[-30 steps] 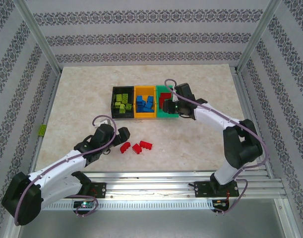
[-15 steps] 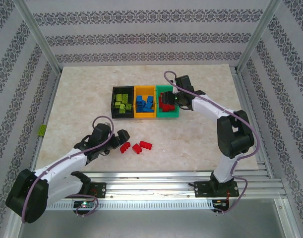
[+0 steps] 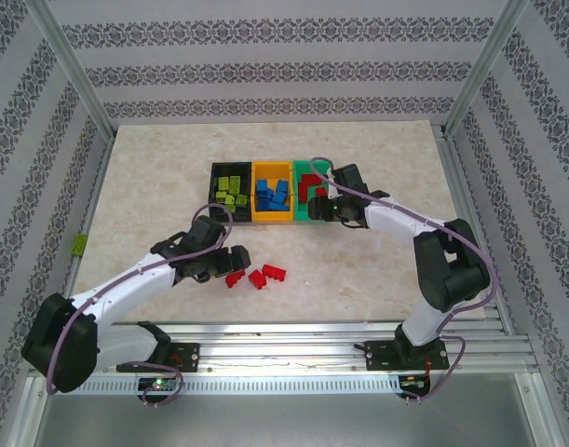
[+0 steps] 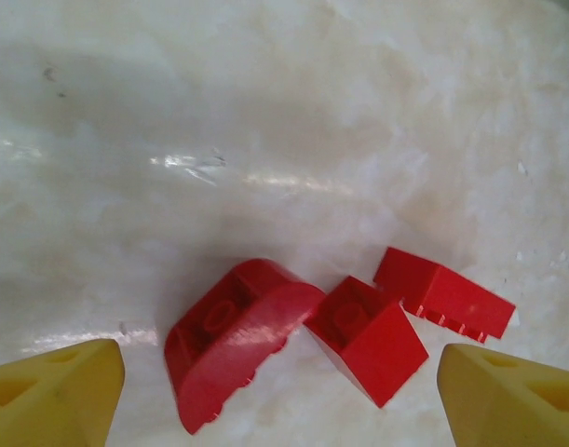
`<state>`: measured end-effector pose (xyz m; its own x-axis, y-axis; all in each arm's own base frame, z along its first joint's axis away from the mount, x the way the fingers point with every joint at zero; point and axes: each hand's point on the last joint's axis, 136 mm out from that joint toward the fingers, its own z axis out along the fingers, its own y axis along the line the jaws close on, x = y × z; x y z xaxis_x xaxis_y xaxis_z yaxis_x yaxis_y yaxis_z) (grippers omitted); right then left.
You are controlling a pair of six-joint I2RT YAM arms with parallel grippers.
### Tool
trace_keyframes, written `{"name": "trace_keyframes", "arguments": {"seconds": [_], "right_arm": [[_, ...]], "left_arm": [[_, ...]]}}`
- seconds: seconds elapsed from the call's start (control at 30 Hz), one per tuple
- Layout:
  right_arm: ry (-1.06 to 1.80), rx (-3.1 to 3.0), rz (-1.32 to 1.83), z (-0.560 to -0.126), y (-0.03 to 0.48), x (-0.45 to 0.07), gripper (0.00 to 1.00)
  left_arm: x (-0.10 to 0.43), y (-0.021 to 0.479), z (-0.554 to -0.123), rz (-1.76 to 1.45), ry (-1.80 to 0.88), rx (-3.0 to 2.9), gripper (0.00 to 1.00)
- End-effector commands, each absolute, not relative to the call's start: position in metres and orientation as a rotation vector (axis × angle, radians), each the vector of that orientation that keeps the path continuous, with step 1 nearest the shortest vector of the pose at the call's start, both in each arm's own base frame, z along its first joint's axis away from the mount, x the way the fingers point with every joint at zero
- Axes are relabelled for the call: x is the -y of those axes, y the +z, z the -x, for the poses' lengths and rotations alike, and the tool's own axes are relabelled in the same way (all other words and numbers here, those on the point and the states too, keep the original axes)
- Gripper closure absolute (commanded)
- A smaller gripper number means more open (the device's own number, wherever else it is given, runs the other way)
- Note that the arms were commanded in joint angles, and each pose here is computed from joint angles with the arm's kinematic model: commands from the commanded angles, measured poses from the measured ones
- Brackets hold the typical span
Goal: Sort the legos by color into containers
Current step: Pick up the lego from the middle-left of the table.
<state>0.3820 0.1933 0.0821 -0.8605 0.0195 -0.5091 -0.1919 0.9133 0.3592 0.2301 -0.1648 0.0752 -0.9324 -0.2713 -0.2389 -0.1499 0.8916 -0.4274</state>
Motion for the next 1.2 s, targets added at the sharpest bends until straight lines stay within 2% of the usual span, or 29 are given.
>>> {"name": "trace_keyframes", "arguments": {"seconds": [0.0, 0.13, 0.23, 0.4, 0.53, 0.63, 0.8, 0.9, 1.0, 1.17], "right_arm": [[0.514, -2.504, 0.156, -0.373, 0.089, -0.192, 0.48], [0.485, -2.49, 0.151, -0.363, 0.089, -0.187, 0.48], [0.468, -2.482, 0.149, -0.356, 0.09, -0.183, 0.48], [0.469, -2.484, 0.155, -0.347, 0.09, -0.179, 0.48], [0.496, -2.482, 0.16, -0.337, 0.092, -0.18, 0.48], [0.514, -2.498, 0.185, -0.331, 0.09, -0.184, 0.48], [0.506, -2.503, 0.198, -0.324, 0.087, -0.184, 0.48], [0.508, -2.505, 0.197, -0.322, 0.085, -0.185, 0.48], [0.508, -2.502, 0.192, -0.321, 0.086, -0.185, 0.48], [0.511, -2.494, 0.191, -0.322, 0.088, -0.185, 0.48]], "left_arm": [[0.157, 0.068, -0.215, 0.184, -0.431, -2.864, 0.16], [0.16, 0.064, -0.212, 0.094, -0.355, -2.913, 0.22], [0.162, 0.06, -0.211, 0.029, -0.298, -2.941, 0.22], [0.168, 0.053, -0.213, -0.013, -0.283, -2.971, 0.24], [0.173, 0.046, -0.214, -0.035, -0.279, -2.991, 0.29], [0.175, 0.041, -0.214, -0.053, -0.27, -3.007, 0.39], [0.175, 0.035, -0.212, -0.106, -0.191, -3.03, 0.45], [0.177, 0.032, -0.209, -0.124, -0.191, -3.048, 0.61], [0.18, 0.035, -0.21, -0.135, -0.207, -3.039, 0.71], [0.186, 0.046, -0.219, -0.145, -0.24, -2.994, 0.81]]}}
